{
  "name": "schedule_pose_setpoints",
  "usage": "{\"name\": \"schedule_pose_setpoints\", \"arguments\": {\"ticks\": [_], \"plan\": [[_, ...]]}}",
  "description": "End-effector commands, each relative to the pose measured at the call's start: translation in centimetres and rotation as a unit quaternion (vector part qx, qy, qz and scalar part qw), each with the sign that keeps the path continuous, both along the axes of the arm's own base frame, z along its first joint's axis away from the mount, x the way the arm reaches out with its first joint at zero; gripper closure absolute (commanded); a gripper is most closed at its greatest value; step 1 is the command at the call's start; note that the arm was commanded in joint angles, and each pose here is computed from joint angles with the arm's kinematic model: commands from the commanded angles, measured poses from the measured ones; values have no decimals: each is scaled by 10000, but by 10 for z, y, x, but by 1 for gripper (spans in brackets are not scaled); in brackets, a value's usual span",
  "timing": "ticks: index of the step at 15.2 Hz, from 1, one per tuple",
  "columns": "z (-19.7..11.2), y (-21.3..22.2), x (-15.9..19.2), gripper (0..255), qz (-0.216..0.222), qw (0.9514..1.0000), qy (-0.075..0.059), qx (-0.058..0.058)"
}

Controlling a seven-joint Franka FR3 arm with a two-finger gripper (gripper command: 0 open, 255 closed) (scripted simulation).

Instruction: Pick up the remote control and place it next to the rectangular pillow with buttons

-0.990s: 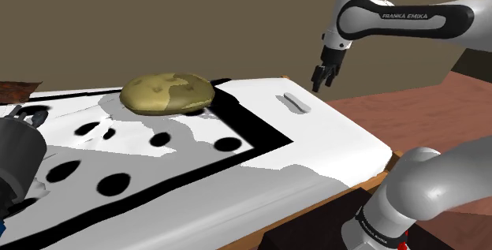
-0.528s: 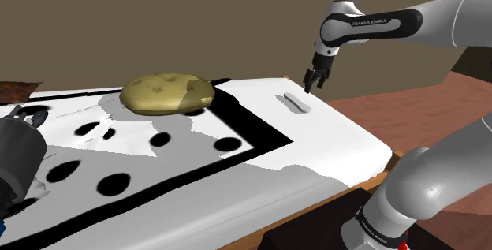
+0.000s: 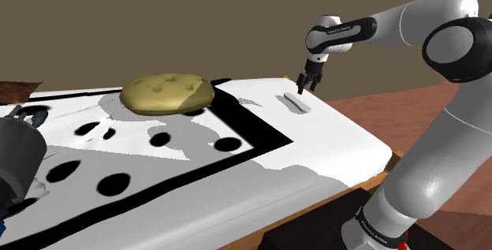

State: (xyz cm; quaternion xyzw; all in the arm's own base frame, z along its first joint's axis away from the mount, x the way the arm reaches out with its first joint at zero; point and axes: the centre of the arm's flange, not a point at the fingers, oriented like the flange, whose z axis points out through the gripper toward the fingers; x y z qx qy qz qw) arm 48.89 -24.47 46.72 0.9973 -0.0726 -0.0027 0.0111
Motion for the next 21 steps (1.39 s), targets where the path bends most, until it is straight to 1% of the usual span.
{"name": "schedule_pose_setpoints", "arguments": {"ticks": [1,13,21], "plan": [[-13,-21,15,0,-55,10000,-1,24],[-94,-133,94,0,-410,9990,-16,200],[-134,-133,94,0,-410,9990,-16,200]]}}
